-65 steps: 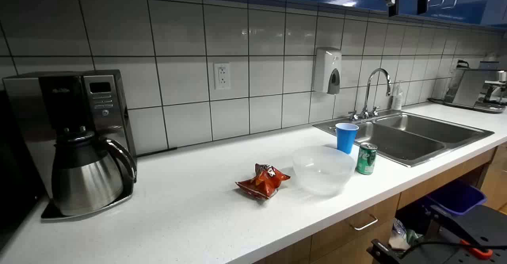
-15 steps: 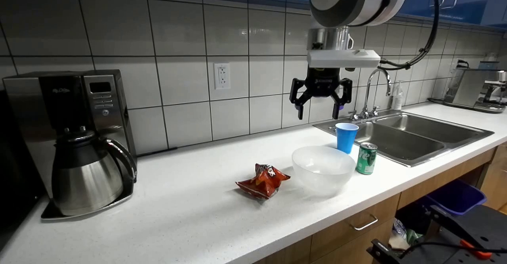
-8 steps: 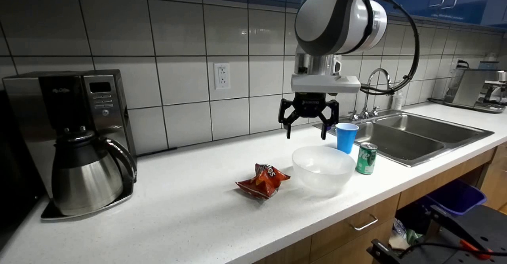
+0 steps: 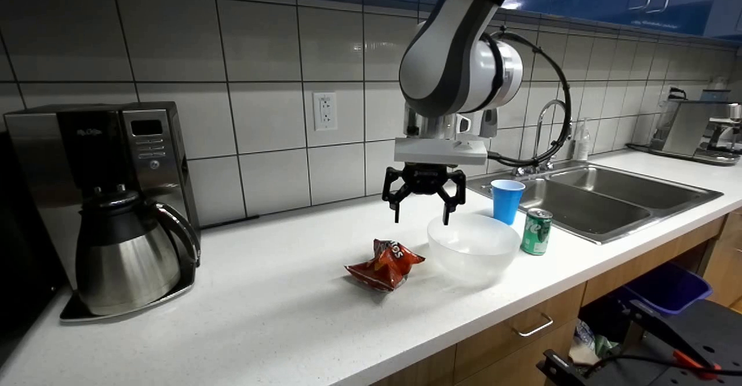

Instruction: Put the red packet in the bowl.

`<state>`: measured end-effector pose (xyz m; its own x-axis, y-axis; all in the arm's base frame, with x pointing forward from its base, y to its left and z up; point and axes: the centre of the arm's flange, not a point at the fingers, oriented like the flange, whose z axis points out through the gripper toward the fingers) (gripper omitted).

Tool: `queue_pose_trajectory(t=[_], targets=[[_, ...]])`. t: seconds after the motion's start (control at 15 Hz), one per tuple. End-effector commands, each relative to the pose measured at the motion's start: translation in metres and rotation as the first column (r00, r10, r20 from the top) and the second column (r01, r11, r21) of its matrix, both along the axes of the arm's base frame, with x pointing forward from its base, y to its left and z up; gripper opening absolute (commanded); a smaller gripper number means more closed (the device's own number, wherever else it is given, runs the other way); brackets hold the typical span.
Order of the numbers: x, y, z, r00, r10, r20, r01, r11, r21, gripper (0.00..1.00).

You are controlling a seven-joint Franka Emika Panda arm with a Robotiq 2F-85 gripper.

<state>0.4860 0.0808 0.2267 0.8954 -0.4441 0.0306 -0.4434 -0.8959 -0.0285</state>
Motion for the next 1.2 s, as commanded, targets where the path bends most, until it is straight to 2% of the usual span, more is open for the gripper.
queue_pose_trajectory(t=[0.0,0.53,1.13], targets=[[0.03,0.014,-0.018,0.999,-0.034,0.009,0.034,0.999,0.009,1.0],[0.057,0.035,-0.049,0.998,-0.054,0.018,0.055,0.998,-0.021,1.0],[0.064,0.049,-0.072,0.998,-0.057,0.002,0.057,0.996,-0.066,1.0]])
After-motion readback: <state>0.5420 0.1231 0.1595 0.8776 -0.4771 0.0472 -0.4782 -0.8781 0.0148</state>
